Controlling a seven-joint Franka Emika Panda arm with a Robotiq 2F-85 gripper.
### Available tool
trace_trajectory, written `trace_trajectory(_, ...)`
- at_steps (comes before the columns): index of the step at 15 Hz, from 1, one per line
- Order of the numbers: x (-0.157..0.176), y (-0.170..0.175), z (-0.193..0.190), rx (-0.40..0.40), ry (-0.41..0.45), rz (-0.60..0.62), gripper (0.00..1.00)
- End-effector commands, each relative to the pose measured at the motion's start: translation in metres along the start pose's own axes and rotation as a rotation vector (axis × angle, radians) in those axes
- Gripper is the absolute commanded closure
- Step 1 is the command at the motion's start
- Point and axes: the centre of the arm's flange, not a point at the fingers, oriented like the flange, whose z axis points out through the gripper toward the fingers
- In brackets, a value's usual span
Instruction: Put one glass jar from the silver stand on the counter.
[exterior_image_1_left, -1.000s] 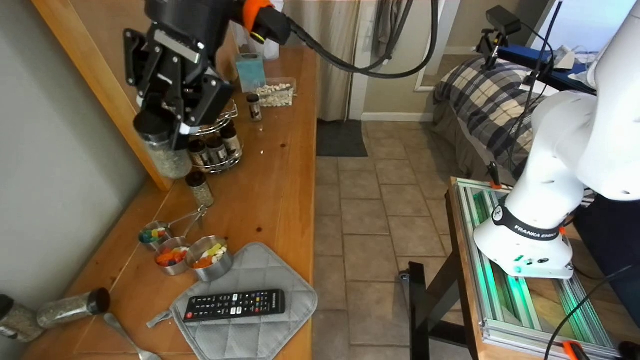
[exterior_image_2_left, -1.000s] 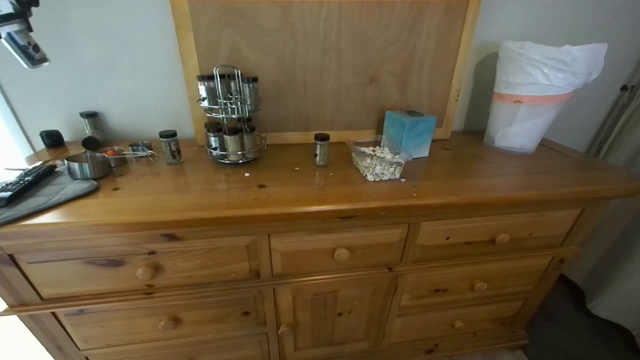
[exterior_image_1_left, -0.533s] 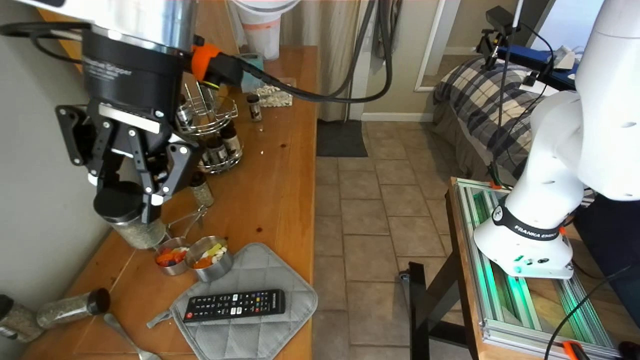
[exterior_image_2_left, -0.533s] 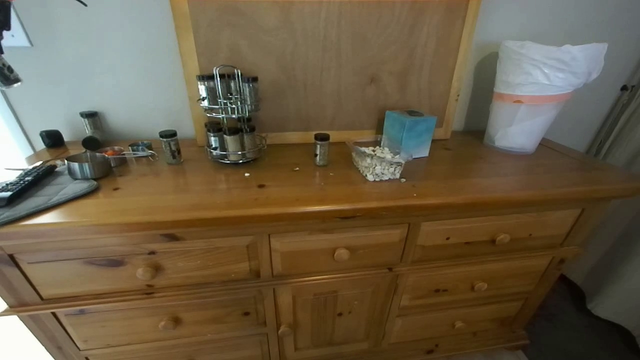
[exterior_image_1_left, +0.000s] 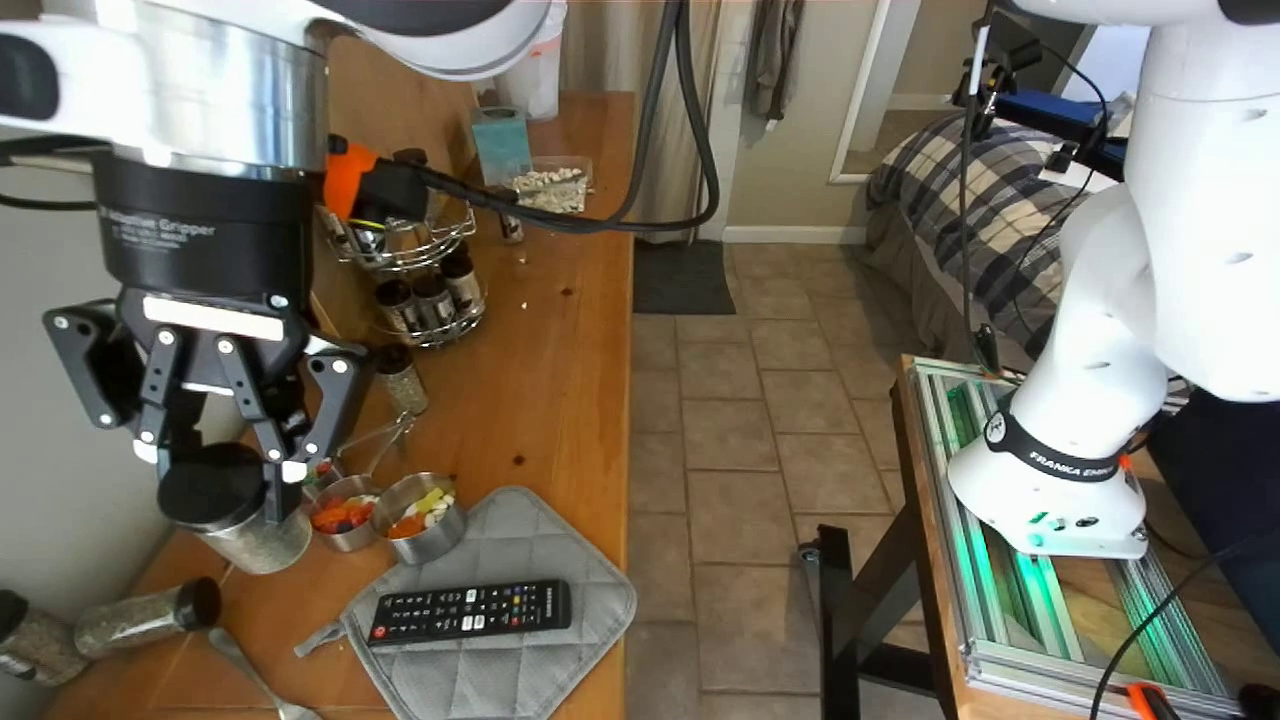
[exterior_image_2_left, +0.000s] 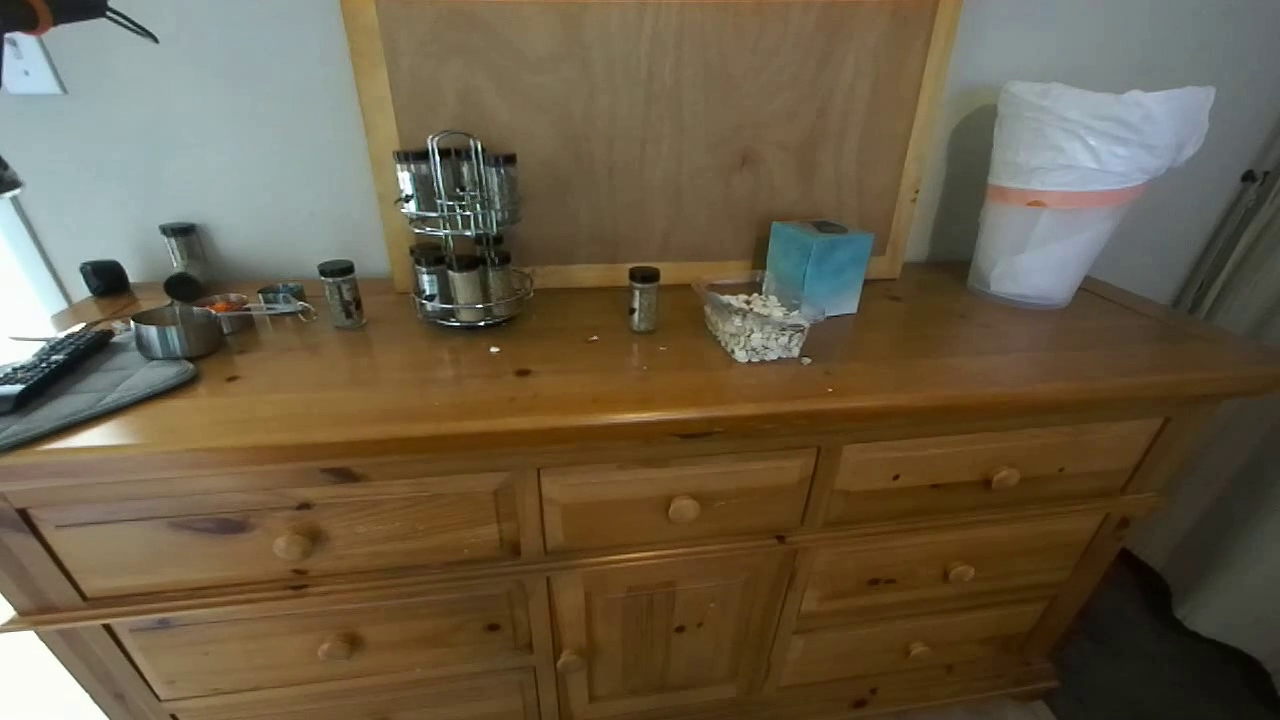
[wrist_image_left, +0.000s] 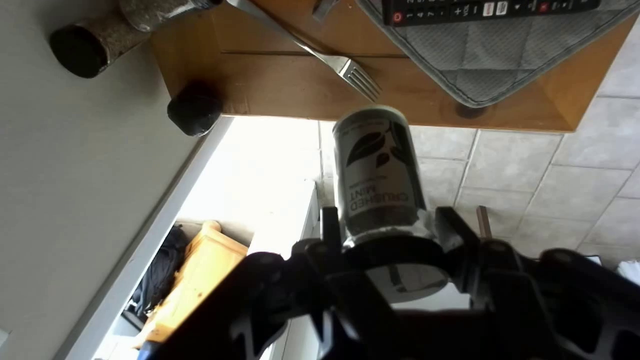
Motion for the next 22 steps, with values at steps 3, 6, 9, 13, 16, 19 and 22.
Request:
trace_trajectory(3,0.001,0.001,-0.002,0.000,0.001,-0.002,0.49)
trace_trajectory(6,0.001,0.001,-0.003,0.000,0.001,-0.003,0.49)
trace_trajectory(9,0.001,0.001,-0.003,0.001,0.001,-0.003,0.49)
trace_trajectory(13,0.001,0.001,-0.003,0.001,0.001,-0.003,0.49)
trace_trajectory(16,0.001,0.001,-0.003,0.001,0.001,-0.003,0.49)
trace_trajectory(19,0.001,0.001,-0.003,0.001,0.001,-0.003,0.74)
trace_trajectory(22,-0.005,-0.002,0.011,0.010,0.013,0.012,0.74)
